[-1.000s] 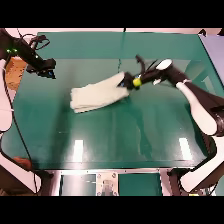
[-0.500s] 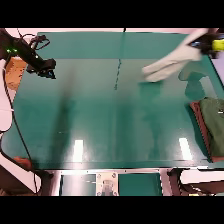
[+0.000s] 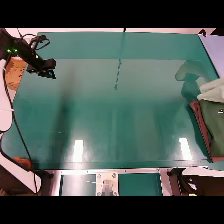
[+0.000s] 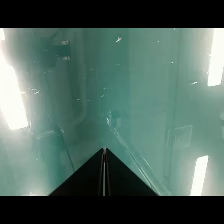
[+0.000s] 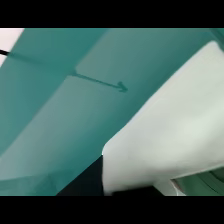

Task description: Fold the shirts.

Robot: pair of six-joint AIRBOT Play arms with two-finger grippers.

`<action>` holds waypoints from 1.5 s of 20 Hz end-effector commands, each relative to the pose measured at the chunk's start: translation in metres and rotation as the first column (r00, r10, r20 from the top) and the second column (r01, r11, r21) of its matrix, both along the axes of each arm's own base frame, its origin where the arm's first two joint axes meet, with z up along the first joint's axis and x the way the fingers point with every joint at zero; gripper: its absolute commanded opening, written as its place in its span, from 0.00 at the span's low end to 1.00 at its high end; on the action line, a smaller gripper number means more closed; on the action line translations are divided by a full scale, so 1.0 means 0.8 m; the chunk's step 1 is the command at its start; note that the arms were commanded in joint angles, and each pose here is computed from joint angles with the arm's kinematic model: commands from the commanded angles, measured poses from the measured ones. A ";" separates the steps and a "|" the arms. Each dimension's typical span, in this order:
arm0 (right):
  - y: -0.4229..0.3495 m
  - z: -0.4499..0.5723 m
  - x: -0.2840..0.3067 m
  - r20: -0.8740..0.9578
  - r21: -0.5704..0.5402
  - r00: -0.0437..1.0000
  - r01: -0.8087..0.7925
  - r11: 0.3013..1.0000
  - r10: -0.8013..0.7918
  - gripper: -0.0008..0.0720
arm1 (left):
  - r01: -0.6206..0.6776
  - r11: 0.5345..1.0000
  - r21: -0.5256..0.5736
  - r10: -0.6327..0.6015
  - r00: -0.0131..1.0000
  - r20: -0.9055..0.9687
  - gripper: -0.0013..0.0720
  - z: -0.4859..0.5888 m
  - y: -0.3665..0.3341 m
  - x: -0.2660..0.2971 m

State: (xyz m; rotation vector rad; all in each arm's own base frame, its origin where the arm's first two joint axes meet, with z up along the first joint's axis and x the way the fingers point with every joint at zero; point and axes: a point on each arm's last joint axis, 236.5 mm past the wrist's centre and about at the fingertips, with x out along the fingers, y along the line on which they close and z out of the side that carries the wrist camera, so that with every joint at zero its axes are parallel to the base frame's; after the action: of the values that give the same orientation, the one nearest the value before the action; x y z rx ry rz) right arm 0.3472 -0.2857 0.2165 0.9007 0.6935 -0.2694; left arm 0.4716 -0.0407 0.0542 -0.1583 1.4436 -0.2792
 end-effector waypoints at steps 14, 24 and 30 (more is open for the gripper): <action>-0.010 -0.180 -0.281 -0.829 -0.024 0.500 0.417 0.909 -0.251 0.09 | 0.004 0.999 -0.034 -0.005 1.000 -0.002 0.04 0.004 -0.009 -0.001; 0.046 -0.206 -0.176 -0.719 0.179 0.690 0.299 0.937 -0.083 0.03 | 0.058 0.987 -0.147 -0.048 0.996 0.069 0.04 0.026 -0.043 0.008; 0.171 -0.140 0.012 -0.479 0.016 0.856 -0.215 0.976 0.197 0.03 | 0.056 0.988 -0.145 -0.044 0.995 0.085 0.04 0.063 -0.046 -0.043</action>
State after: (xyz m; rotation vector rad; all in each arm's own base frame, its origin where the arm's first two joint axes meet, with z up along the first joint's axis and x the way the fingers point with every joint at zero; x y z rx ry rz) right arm 0.2977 -0.2080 0.0836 0.8852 1.2971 -0.5354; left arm 0.4562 -0.0749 0.0944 -0.2227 1.3553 -0.4271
